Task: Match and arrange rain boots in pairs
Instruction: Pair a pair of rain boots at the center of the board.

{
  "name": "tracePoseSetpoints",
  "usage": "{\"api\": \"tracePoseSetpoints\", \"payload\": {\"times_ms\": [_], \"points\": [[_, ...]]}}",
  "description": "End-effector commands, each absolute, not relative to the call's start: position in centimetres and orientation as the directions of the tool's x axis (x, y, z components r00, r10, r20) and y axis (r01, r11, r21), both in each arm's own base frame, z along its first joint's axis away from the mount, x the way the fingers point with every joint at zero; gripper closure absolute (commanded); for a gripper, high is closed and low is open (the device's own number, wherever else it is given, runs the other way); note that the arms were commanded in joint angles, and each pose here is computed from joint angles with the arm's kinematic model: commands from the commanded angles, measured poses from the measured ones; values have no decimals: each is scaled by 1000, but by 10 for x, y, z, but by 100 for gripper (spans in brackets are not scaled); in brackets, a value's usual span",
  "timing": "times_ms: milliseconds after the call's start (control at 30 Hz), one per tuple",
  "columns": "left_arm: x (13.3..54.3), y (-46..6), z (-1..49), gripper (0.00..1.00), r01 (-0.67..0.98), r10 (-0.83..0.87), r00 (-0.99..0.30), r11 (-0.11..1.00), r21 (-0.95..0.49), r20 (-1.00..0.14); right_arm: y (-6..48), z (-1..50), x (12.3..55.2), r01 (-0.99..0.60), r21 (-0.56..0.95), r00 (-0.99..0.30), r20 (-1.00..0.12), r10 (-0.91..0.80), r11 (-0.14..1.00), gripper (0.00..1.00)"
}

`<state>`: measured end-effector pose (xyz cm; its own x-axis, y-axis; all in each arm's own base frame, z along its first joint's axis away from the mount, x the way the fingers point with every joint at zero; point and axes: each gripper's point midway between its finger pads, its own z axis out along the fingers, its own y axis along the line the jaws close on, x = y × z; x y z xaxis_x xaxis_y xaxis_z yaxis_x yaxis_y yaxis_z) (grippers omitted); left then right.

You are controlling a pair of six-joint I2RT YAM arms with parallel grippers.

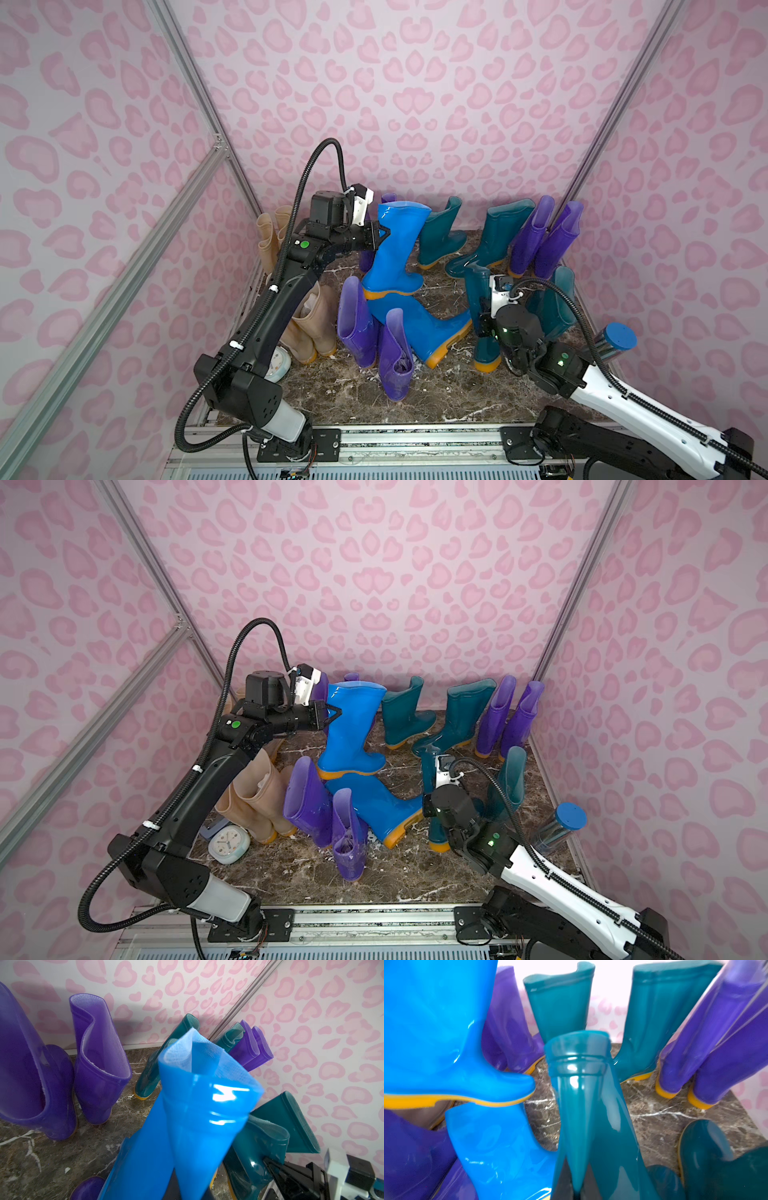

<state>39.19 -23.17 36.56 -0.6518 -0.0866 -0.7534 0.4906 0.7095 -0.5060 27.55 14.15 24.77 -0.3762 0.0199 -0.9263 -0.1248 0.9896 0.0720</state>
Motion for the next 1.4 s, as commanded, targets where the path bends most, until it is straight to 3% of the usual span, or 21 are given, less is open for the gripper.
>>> {"api": "tracePoseSetpoints", "payload": {"times_ms": [0,467,667,833,1000,1133,1200,1267,1333,1367], "points": [[396,-238,387,98,547,-112,-593,671,-501,-797,134,261,286,-123,39,-341,-940,-5,992,100],[392,-244,396,98,566,-117,-586,649,-508,-802,73,310,334,-1,24,-218,-976,23,1000,100],[390,-245,395,98,570,-111,-583,650,-502,-805,47,295,328,82,60,-164,-984,73,995,100],[392,-246,399,98,573,-113,-582,645,-505,-806,32,326,336,109,106,-62,-992,113,988,100],[388,-244,402,98,580,-116,-564,650,-492,-818,49,277,333,52,185,-226,-955,192,981,100],[384,-244,394,98,579,-110,-574,646,-497,-812,34,229,306,148,322,-231,-908,349,935,100],[381,-246,390,98,581,-104,-586,637,-506,-803,22,211,290,209,368,-221,-885,411,906,91],[379,-247,388,98,584,-100,-587,635,-506,-804,14,199,278,251,402,-204,-867,454,881,68],[378,-247,388,98,585,-100,-584,636,-504,-805,9,195,271,271,419,-190,-860,474,867,73],[378,-248,387,98,587,-97,-586,634,-504,-804,6,199,267,275,427,-169,-861,480,862,68]]}}
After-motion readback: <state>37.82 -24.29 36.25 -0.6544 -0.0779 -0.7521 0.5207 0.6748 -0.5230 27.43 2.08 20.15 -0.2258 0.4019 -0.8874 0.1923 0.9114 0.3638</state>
